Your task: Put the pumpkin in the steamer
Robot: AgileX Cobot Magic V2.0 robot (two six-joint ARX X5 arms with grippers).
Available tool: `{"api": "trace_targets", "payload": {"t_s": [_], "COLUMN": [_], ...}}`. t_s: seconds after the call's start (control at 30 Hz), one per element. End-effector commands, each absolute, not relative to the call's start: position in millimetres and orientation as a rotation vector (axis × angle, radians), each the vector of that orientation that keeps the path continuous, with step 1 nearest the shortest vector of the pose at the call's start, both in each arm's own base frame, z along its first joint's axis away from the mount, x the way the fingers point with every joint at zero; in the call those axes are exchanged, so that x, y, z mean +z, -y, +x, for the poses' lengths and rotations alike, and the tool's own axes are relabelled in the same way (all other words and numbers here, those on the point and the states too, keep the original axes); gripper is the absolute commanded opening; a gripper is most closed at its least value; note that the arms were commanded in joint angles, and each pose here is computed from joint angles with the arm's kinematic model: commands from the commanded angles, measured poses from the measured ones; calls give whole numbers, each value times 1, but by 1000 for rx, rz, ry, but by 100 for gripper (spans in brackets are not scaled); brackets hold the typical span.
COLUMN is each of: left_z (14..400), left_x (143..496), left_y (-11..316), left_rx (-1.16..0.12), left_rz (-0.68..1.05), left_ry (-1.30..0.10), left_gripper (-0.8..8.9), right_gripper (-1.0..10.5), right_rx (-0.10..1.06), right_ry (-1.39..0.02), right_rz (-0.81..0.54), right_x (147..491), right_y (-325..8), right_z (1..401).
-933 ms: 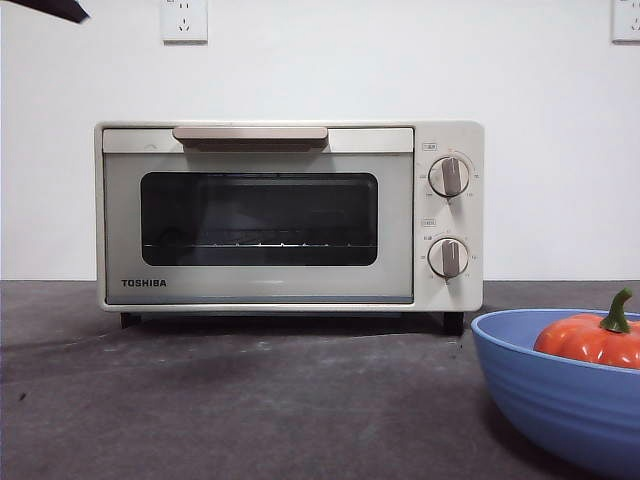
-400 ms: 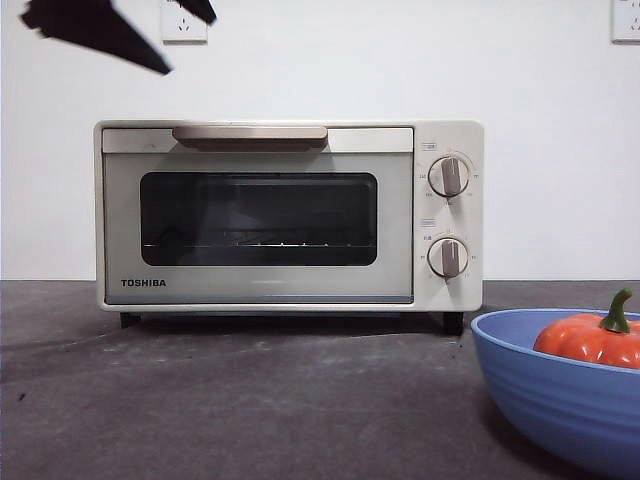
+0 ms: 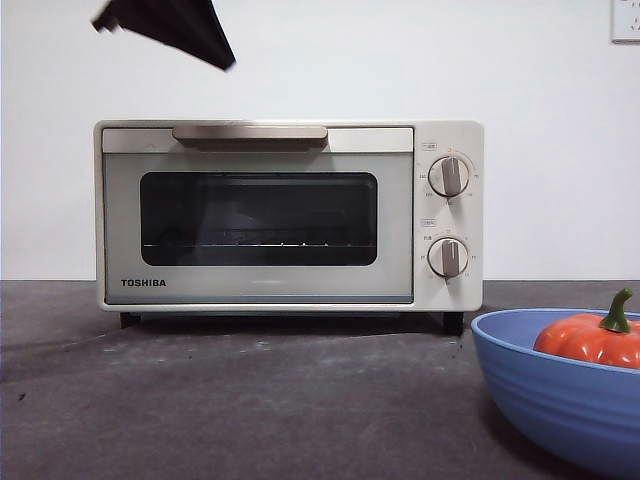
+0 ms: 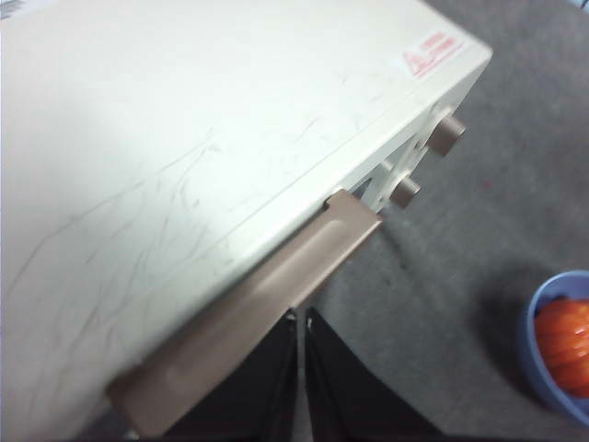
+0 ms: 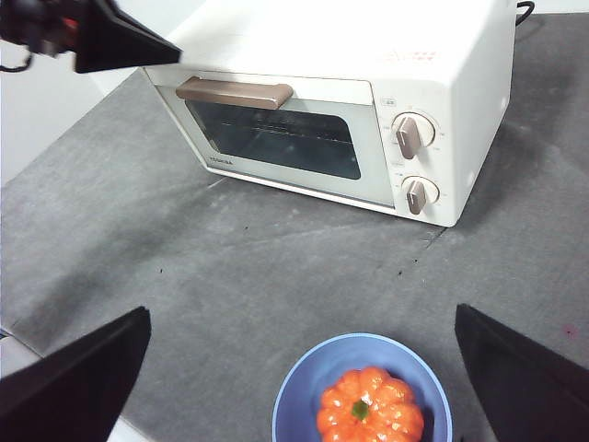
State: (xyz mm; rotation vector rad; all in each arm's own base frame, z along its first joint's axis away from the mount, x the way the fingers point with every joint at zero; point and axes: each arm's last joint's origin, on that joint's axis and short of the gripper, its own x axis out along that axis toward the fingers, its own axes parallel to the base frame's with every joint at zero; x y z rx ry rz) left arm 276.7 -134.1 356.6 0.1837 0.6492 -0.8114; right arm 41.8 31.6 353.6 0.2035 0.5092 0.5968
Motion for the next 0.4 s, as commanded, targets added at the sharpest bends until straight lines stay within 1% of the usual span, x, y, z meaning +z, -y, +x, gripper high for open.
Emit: {"api": "trace_targets", "payload": {"t_s": [0.03,0.2,0.4], "left_z": [291,309,318], "left_x": [355,343,329], "left_y": [143,152,156], "left_rx": [-838,-843,-845], "left_rz": [253,262,281], "left_ry": [-622,-658,-700], "left_gripper": [14,14,14], "right_gripper": [575,575,575], "right_rx": [600,600,600], "right_ry": [-487,-488,-488], "right_rz": [219,219,219], "right_x": [358,358,358], "right_y": [-31,-31,-31], "right_z": [41,41,41]}}
